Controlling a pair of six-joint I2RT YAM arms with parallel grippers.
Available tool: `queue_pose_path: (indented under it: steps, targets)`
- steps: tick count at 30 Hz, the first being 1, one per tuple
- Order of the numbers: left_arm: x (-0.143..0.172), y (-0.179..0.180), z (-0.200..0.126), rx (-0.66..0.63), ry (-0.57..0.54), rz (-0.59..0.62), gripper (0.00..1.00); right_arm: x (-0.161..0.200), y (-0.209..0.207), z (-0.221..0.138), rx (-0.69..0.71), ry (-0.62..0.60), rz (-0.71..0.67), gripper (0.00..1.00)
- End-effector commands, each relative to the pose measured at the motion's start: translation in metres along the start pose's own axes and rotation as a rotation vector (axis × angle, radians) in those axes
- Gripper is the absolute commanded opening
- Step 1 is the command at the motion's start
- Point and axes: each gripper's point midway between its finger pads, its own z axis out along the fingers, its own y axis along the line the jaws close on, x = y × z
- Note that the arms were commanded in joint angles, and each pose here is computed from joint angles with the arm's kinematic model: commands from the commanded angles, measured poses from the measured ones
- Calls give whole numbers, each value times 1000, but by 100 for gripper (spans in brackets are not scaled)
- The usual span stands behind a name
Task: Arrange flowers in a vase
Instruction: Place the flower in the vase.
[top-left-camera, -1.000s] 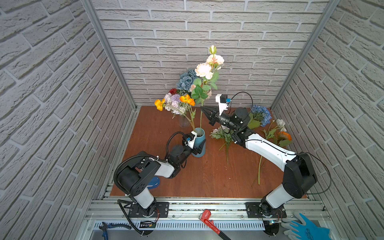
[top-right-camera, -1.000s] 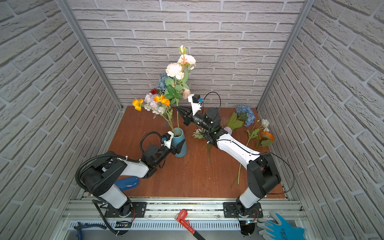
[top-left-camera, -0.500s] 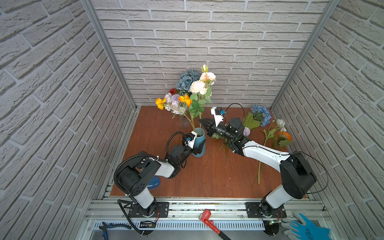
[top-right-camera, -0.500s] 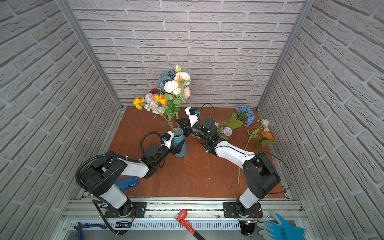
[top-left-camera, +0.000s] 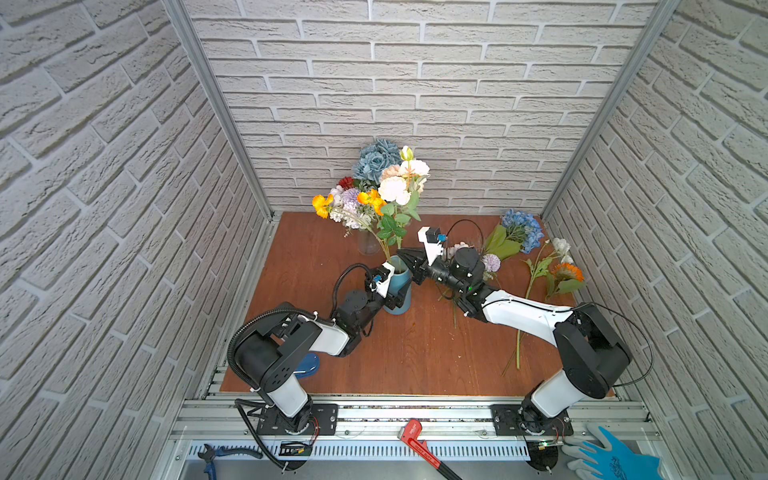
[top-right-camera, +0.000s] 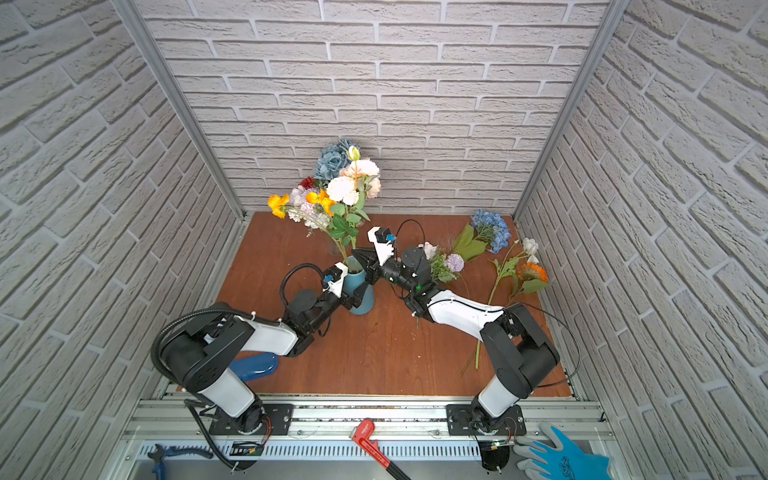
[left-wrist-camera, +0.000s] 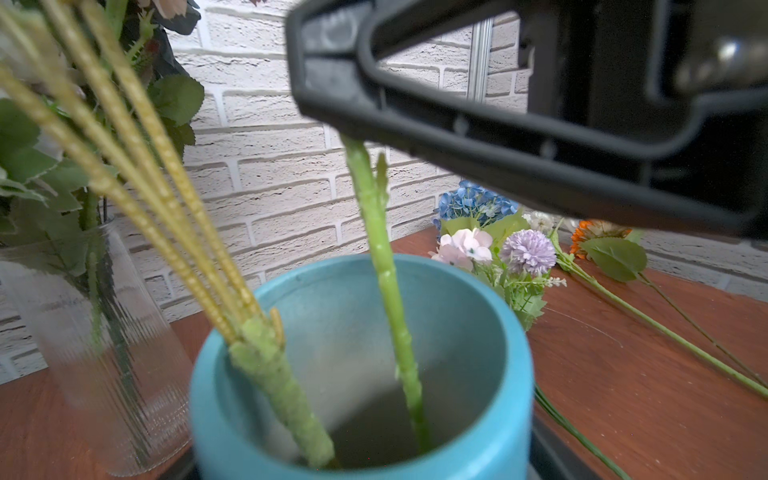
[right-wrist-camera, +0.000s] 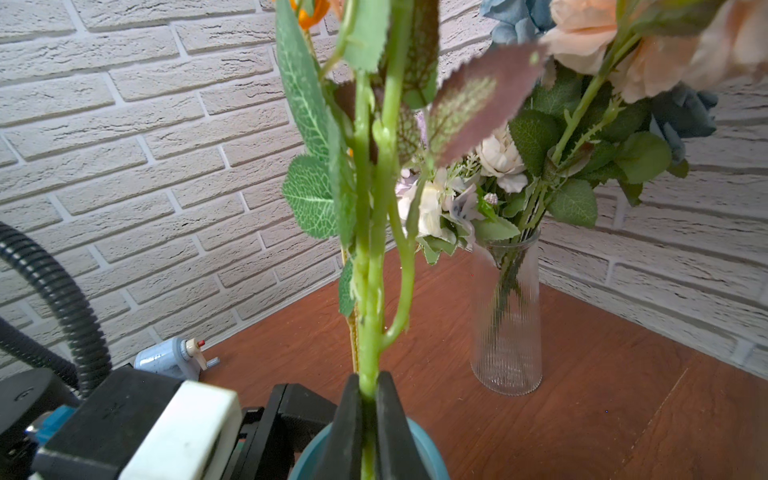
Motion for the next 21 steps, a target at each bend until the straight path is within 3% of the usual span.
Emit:
queue_pose_path:
  steps: [1,3,11,16,21]
  targets:
    - [-16,-2,2,4,-46,34,13,5,1,0,9,-15,-26,6]
    - [-16,-3,2,5,-45,37,0,9,-1,-1,17,-9,-24,7]
    - [-15,-4,3,4,-34,37,0,18,-3,0,26,21,-22,12]
    - [-14,-3,4,2,-21,34,0,13,-3,-5,39,23,-23,33]
    - [-14,-2,3,-7,-23,34,0,6,0,-16,59,41,-16,44]
